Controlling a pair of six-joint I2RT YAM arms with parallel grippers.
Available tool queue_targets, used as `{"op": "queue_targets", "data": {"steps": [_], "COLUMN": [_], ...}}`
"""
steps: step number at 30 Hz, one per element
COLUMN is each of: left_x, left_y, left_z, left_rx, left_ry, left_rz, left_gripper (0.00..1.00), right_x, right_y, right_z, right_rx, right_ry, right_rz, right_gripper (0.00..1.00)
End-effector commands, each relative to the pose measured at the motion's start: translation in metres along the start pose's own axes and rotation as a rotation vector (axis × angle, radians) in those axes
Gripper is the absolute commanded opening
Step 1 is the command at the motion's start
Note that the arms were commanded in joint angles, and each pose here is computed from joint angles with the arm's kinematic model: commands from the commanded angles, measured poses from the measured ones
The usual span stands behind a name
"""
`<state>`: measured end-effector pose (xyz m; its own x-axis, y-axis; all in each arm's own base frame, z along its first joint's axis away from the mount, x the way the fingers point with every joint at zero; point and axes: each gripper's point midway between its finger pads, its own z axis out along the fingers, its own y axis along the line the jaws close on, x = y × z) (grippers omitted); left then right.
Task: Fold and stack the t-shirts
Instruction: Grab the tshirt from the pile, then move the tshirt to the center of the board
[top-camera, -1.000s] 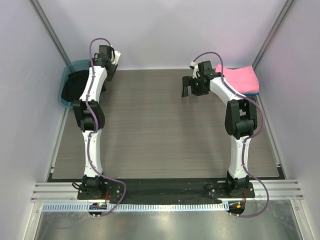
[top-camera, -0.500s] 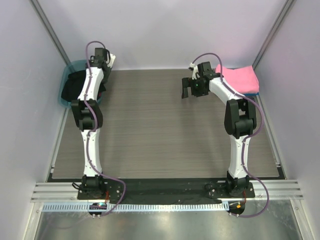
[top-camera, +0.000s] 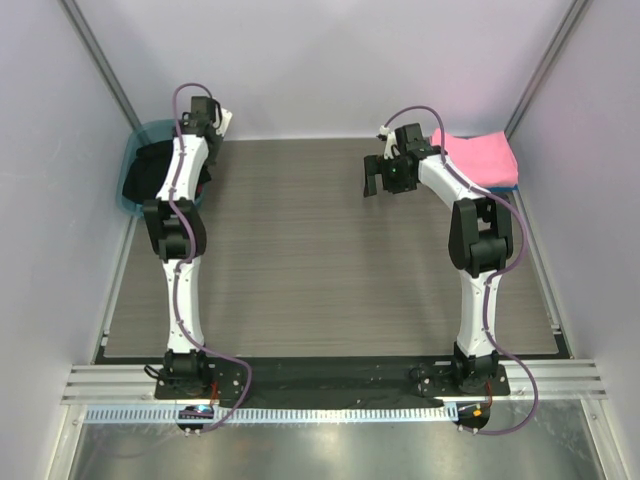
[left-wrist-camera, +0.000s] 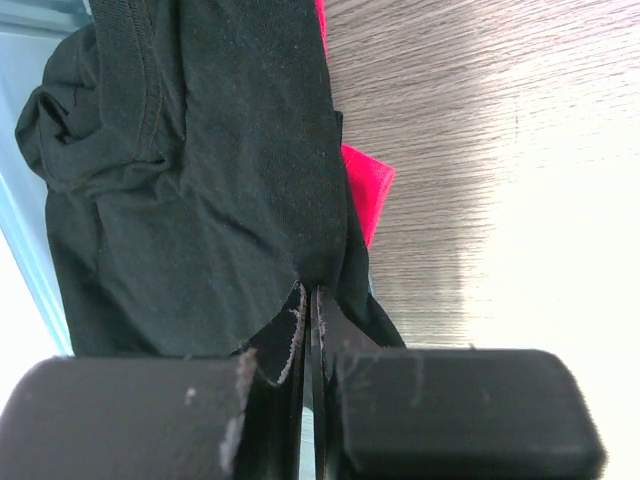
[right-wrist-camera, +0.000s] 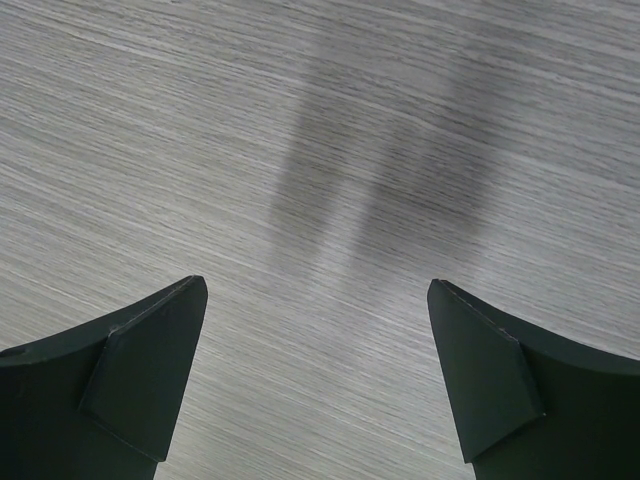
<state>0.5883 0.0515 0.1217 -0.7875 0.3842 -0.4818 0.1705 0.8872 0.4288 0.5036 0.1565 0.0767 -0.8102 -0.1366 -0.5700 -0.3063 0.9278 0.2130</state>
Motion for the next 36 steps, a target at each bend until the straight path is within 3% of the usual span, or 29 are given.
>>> {"op": "queue_targets", "data": {"steps": [1,4,11,16,18,22,26,32,35,36], "left_x": [-0.022,-0.041,-0.104,-0.132,-0.142,-0.162,-0.181,-0.196,-0.184,-0.169], "left_y": [0.024,0.041,0.082,0.055,0.031,-0.019,-0.042,-0.079,-0.105,-0.123], "left_z": [-0.032,-0.064,-0.207,-0.275,-0.301,-0.339,-0.376,-0.407,-0.378,-0.348], "left_rx": [-0.049,-0.091,-0.175,-0.122,-0.099,-0.062,-0.059,0.006,0.069,0.107], "left_ry": [-0.075,-0.149,-0.485,-0.657,-0.710,-0.804,-0.915,-1.019,-0.950,-0.870], "left_rz": [-0.035,-0.070,-0.052,0.055,0.130,0.248,0.278,0.314,0.345,0.375], "left_gripper": [0.00,0.00,0.00,0.00,0.00,0.00,0.00,0.00,0.01,0.14], "right_x": [-0.019,-0.041,-0.111,-0.129,-0.132,-0.138,-0.142,-0.137,-0.131,-0.126], "right_y": [0.006,0.001,-0.009,-0.008,-0.016,-0.024,-0.038,-0.067,-0.074,-0.077], "right_z": [-0.012,-0.026,-0.069,-0.072,-0.069,-0.074,-0.082,-0.096,-0.099,-0.097], "right_rx": [-0.003,0.038,0.158,0.041,0.012,0.010,0.073,0.149,0.158,0.160], "right_ry": [-0.050,-0.108,-0.354,-0.404,-0.403,-0.419,-0.438,-0.448,-0.440,-0.428], "right_rz": [-0.032,-0.103,-0.129,0.063,0.125,0.120,0.092,0.116,0.111,0.112], "right_gripper": [0.98,0.99,1.00,1.00,0.93,0.92,0.98,1.00,0.99,1.00]}}
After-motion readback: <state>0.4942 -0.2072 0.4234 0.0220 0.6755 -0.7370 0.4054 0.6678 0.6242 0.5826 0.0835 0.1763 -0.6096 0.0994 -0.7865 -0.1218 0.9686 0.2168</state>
